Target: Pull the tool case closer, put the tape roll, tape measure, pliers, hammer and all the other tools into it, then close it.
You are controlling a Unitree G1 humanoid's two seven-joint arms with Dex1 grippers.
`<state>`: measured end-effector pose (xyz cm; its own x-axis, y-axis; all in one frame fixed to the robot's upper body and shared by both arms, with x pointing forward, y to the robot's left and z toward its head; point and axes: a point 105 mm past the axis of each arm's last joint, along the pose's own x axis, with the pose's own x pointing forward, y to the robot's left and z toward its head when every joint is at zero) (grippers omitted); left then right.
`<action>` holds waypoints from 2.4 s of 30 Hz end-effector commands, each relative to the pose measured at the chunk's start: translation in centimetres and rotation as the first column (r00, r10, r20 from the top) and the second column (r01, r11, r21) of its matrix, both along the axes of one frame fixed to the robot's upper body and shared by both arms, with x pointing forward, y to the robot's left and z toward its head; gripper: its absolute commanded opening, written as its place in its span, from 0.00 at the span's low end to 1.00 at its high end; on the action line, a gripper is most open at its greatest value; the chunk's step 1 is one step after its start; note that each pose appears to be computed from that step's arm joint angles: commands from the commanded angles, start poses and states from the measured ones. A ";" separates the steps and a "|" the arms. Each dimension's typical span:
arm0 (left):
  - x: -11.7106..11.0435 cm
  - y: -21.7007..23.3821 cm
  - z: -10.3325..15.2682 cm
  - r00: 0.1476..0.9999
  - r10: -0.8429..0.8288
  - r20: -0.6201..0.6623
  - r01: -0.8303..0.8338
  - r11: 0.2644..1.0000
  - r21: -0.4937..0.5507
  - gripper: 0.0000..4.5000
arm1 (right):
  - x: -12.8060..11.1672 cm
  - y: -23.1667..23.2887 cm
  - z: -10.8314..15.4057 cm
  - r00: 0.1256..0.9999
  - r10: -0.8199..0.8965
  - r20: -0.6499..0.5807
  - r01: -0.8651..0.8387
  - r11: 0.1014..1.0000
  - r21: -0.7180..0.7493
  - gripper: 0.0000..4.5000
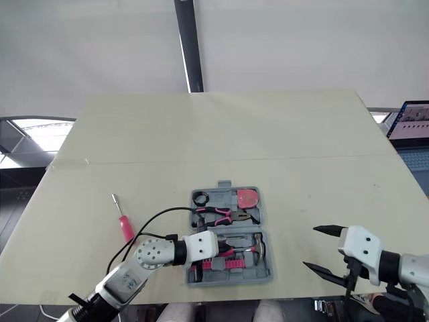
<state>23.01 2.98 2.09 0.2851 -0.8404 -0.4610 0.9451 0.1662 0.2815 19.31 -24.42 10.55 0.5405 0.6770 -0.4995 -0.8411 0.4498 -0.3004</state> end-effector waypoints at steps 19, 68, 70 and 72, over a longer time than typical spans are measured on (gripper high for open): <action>-2.0 10.7 8.7 0.944 0.315 -0.097 -0.329 0.878 -0.348 0.12 | 1.6 2.8 -0.8 0.998 0.053 0.025 -0.056 0.993 0.104 1.00; -9.7 19.2 4.4 0.589 0.754 -0.291 -0.808 0.547 -0.219 1.00 | 1.5 4.7 4.0 0.962 0.252 0.103 -0.267 0.950 0.164 1.00; -8.8 20.4 5.1 0.496 0.822 -0.280 -0.866 0.444 -0.229 1.00 | 1.8 4.0 3.8 0.968 0.233 0.091 -0.245 0.956 0.162 1.00; -7.8 21.1 5.9 0.394 0.868 -0.301 -0.910 0.323 -0.259 1.00 | 2.0 3.6 3.6 0.972 0.220 0.085 -0.231 0.960 0.158 1.00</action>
<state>14.50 23.66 6.40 0.9056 -0.2621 -0.3335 0.2501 0.9650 -0.0793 21.28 -20.57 13.70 0.3913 0.8571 -0.3350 -0.9104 0.3074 -0.2768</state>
